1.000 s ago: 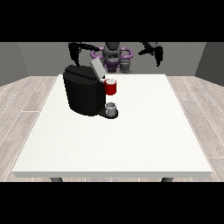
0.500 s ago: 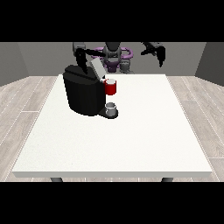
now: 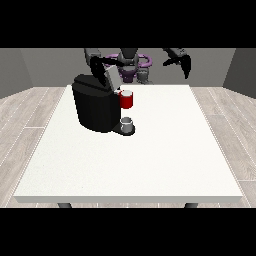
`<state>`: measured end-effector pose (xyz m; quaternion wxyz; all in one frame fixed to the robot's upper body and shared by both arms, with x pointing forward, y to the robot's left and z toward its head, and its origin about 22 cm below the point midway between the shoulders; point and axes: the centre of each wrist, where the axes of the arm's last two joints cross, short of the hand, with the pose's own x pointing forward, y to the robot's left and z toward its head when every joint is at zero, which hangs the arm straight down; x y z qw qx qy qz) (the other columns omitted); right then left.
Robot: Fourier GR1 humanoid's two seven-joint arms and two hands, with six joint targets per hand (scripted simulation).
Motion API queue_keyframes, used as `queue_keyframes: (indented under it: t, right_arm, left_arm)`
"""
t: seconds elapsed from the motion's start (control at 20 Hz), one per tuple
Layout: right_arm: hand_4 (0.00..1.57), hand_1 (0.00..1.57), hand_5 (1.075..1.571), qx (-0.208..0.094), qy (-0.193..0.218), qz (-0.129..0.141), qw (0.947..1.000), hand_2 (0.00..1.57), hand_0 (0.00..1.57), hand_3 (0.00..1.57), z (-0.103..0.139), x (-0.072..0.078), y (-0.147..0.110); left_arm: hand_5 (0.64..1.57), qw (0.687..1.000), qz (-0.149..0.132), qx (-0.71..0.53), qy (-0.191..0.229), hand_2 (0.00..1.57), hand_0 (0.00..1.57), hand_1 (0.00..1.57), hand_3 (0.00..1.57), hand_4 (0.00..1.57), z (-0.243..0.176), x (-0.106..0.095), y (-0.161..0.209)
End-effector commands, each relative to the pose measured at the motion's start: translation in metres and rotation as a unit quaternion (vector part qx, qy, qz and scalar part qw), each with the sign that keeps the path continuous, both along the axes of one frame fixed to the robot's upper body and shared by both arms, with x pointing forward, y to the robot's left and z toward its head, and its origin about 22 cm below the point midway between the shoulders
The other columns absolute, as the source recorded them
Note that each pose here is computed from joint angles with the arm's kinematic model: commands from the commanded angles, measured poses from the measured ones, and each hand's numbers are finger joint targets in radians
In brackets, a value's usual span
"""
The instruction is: Insert the coffee pod into the coffee machine and close the lid
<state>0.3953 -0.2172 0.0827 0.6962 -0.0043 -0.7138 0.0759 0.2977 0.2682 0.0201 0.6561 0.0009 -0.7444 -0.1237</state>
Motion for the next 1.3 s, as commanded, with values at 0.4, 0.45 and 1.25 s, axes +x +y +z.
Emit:
queue_keyframes:
  t: [0.4, 0.45, 1.25]
  right_arm:
    - [0.04, 0.00, 1.571, -0.058, -0.059, 0.043, 0.9957, 0.00, 0.00, 0.00, 0.049, 0.019, 0.026]
    - [0.10, 0.00, 1.571, -0.047, -0.069, 0.039, 0.9958, 0.00, 0.00, 0.00, 0.033, 0.014, 0.051]
    - [0.26, 0.00, 1.571, -0.134, -0.141, 0.004, 0.9808, 0.00, 0.00, 0.00, 0.136, 0.023, 0.043]
  left_arm:
    - [1.571, 1.000, -0.005, 0.003, -0.014, 0.00, 0.00, 0.00, 0.00, 0.39, 0.010, 0.005, 0.013]
    - [1.571, 1.000, 0.002, -0.001, -0.017, 0.00, 0.00, 0.00, 0.00, 0.36, 0.020, 0.012, -0.018]
    - [1.571, 0.995, -0.072, 0.002, -0.073, 0.00, 0.00, 0.00, 0.00, 0.40, 0.036, 0.023, -0.039]
